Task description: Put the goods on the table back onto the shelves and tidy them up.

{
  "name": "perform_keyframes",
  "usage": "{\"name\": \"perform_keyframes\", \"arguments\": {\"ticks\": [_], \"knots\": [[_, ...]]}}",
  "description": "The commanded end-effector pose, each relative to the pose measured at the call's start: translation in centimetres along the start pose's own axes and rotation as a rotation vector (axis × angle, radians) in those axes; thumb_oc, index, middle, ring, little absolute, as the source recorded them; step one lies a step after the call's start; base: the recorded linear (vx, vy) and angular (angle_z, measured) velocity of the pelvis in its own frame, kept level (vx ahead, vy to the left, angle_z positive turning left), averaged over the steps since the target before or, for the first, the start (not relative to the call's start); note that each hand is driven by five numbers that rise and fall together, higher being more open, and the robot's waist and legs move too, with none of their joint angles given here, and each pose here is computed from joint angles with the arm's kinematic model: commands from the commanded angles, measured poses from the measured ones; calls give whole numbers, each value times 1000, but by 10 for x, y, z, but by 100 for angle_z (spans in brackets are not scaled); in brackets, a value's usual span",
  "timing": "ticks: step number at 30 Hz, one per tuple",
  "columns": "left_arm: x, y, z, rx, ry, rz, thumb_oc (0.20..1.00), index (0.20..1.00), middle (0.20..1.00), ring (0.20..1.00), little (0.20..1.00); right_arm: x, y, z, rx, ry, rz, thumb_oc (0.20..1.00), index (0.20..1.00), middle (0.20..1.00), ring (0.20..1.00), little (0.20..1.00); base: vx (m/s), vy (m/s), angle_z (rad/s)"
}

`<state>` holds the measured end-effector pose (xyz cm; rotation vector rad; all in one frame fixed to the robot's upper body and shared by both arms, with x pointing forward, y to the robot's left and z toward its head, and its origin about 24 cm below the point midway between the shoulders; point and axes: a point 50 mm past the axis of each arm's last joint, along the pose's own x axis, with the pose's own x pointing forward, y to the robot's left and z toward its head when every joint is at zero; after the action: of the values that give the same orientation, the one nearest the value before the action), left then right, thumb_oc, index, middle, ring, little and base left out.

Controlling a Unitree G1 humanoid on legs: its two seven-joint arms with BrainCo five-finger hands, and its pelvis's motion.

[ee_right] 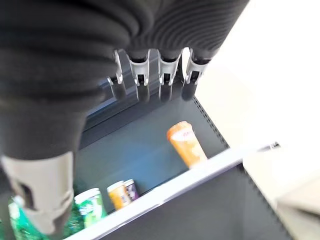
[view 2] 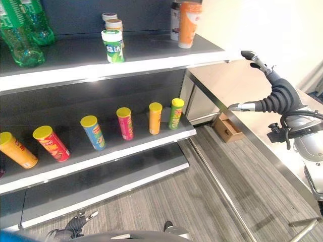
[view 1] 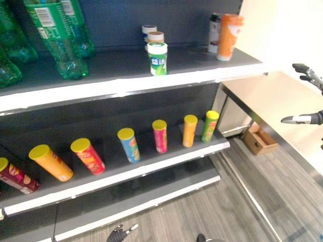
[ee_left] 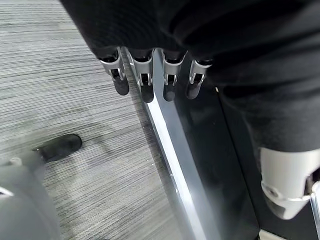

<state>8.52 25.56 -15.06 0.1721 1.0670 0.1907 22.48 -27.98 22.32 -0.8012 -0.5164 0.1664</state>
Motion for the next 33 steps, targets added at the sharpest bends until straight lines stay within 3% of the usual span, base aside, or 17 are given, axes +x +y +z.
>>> {"name": "perform_keyframes", "arguments": {"ticks": [1, 9, 13, 18, 20, 24, 28, 33], "knots": [[7, 5, 23, 46, -60, 2, 1000, 1000, 1000, 1000, 1000, -4, 13, 2, 187, -32, 22, 1000, 1000, 1000, 1000, 1000, -25, 35, -5], [7, -7, 25, 84, -70, -45, 1000, 1000, 1000, 1000, 1000, -49, 62, -36, 538, 202, 111, 1000, 1000, 1000, 1000, 1000, -19, 34, -9], [6, -10, 24, 114, -72, -71, 1000, 1000, 1000, 1000, 1000, -84, 96, -66, 711, 418, 157, 1000, 1000, 1000, 1000, 1000, -16, 24, 1], [6, -17, 24, 196, -76, -127, 1000, 1000, 1000, 1000, 1000, -157, 180, -113, 937, 864, 190, 1000, 1000, 1000, 1000, 1000, -10, 5, 6], [7, -26, 30, 207, -90, -131, 1000, 1000, 1000, 1000, 1000, -200, 241, -129, 930, 1189, 102, 1000, 1000, 1000, 1000, 1000, -19, -29, 23], [11, -25, 43, 171, -108, -104, 1000, 1000, 1000, 1000, 1000, -222, 286, -130, 924, 1467, 8, 1000, 1000, 1000, 1000, 1000, 2, -6, 20], [12, -22, 47, 143, -109, -93, 1000, 1000, 1000, 1000, 1000, -230, 303, -124, 881, 1557, 111, 1000, 1000, 1000, 1000, 1000, 39, -2, 12], [11, -17, 37, 137, -77, -94, 1000, 1000, 1000, 1000, 1000, -217, 298, -130, 801, 1495, 202, 1000, 1000, 1000, 1000, 1000, 20, -25, 14]]}}
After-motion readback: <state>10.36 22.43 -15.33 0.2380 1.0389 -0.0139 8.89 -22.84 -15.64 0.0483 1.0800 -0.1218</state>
